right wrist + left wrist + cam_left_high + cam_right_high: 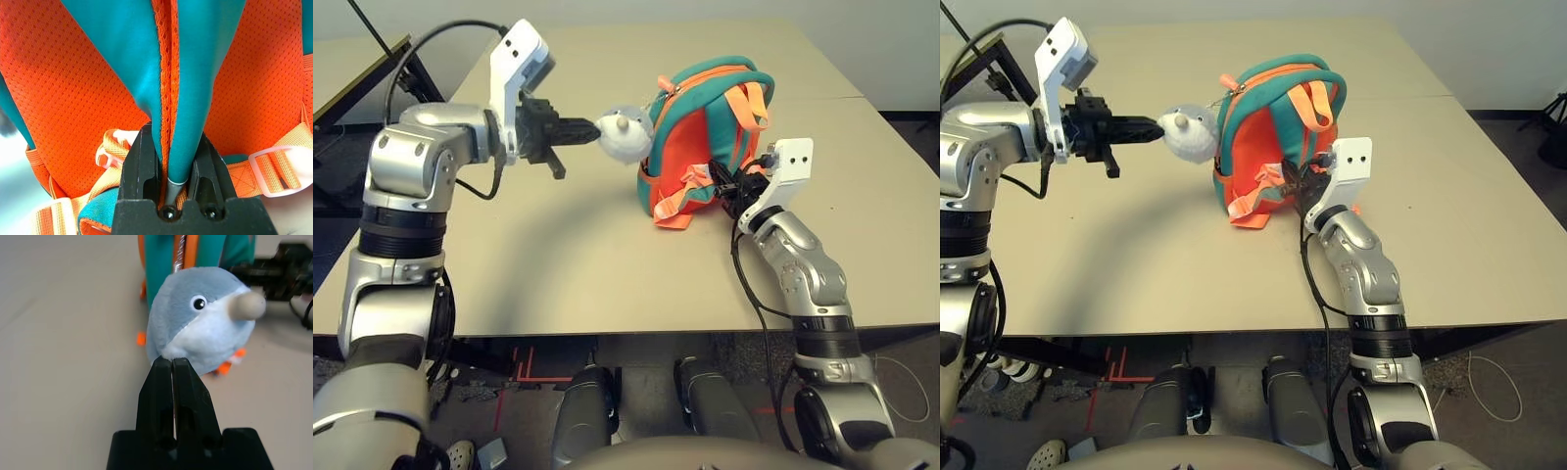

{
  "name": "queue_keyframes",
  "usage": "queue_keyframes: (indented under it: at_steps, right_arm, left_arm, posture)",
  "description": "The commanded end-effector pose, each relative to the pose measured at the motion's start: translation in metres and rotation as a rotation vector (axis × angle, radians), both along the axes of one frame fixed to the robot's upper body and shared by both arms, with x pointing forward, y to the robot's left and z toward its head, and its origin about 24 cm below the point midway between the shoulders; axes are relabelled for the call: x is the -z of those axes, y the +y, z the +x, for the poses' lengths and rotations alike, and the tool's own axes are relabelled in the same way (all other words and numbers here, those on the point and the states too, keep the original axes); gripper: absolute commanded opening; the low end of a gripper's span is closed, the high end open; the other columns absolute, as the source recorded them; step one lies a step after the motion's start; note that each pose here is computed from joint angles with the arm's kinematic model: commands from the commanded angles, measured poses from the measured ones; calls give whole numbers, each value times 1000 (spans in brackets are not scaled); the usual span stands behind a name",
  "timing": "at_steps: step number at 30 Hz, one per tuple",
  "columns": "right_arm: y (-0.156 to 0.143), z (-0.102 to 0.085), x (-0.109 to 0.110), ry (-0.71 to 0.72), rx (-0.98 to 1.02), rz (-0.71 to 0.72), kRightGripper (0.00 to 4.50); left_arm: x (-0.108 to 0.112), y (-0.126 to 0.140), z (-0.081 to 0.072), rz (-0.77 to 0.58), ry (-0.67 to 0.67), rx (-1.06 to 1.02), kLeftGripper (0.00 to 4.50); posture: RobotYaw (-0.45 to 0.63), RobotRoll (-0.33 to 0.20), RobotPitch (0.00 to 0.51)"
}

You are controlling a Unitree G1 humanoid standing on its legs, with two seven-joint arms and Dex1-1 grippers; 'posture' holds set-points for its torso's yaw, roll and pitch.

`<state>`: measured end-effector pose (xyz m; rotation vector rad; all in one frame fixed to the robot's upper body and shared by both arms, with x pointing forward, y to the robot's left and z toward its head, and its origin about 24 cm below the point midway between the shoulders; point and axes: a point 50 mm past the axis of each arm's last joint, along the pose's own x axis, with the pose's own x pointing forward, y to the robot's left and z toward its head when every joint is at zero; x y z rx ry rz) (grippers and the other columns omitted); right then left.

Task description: Put the pencil case into the backpack and zip it.

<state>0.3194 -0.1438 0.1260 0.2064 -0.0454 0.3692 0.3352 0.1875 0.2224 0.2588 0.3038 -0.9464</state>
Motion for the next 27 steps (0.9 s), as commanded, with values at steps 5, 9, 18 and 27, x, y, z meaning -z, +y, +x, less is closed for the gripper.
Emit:
queue_keyframes:
  at_steps: [5, 9, 18, 27]
  right_arm:
    - [5, 1, 7, 36, -16, -16, 518]
    - [5, 1, 7, 35, -16, -17, 518]
    - [4, 1, 5, 31, -11, -20, 518]
    - [5, 0, 6, 29, -10, -26, 518]
  left_arm:
    - [54, 8, 12, 103, 121, -64, 0]
    - [77, 4, 18, 135, 164, -63, 0]
    - [109, -10, 26, 215, 205, -27, 0]
    - [87, -19, 29, 67, 172, 20, 0]
  posture:
    - [-167, 0, 96]
    - [-167, 0, 96]
    - [-183, 0, 94]
    - [-187, 0, 95]
